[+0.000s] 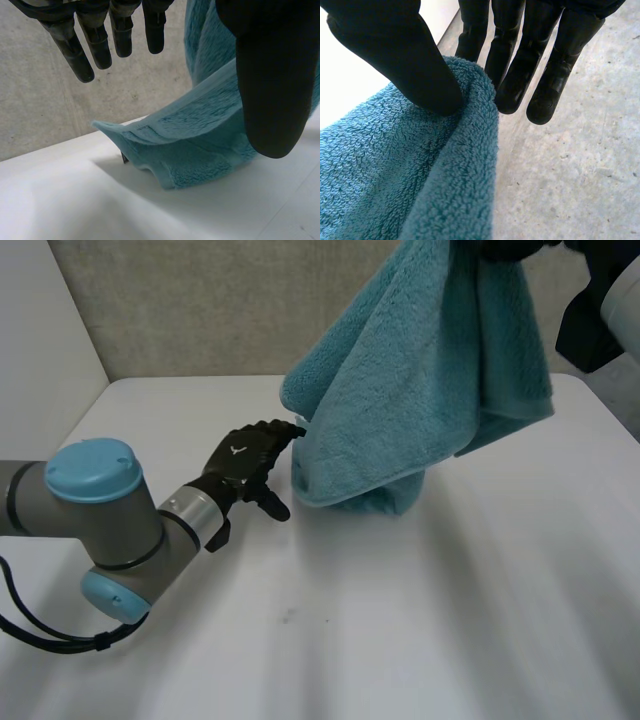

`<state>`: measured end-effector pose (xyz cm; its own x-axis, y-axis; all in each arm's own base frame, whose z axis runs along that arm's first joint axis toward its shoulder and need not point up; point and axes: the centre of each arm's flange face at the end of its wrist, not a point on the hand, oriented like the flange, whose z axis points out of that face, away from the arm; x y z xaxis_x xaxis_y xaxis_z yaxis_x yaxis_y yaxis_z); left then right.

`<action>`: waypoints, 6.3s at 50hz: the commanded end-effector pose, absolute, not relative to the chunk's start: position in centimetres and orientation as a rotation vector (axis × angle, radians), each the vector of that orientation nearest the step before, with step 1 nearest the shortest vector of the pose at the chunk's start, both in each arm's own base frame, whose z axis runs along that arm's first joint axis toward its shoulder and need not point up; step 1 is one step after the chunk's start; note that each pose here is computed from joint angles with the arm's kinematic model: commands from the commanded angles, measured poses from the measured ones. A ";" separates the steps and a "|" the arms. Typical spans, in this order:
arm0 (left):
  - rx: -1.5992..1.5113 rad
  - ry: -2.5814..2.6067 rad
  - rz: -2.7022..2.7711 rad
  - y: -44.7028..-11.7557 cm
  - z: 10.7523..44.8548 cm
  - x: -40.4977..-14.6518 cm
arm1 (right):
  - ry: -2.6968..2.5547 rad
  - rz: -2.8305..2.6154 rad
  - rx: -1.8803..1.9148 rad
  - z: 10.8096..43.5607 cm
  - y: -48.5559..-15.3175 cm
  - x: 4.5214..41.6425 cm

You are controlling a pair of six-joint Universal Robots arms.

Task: Fold the laundry

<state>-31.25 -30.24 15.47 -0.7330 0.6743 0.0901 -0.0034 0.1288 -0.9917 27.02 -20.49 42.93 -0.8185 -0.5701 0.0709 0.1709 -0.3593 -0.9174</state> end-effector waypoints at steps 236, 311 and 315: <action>-0.525 -1.666 2.495 -34.9 25.4 -22.1 | 1.731 -2.522 -0.758 27.9 -33.0 21.2; -0.871 -2.403 1.864 -31.7 13.7 -19.9 | 2.326 -2.127 -0.495 18.9 -34.5 13.1; -0.970 -2.437 1.881 -32.1 13.3 -19.1 | 2.327 -2.123 -0.497 18.8 -34.5 13.2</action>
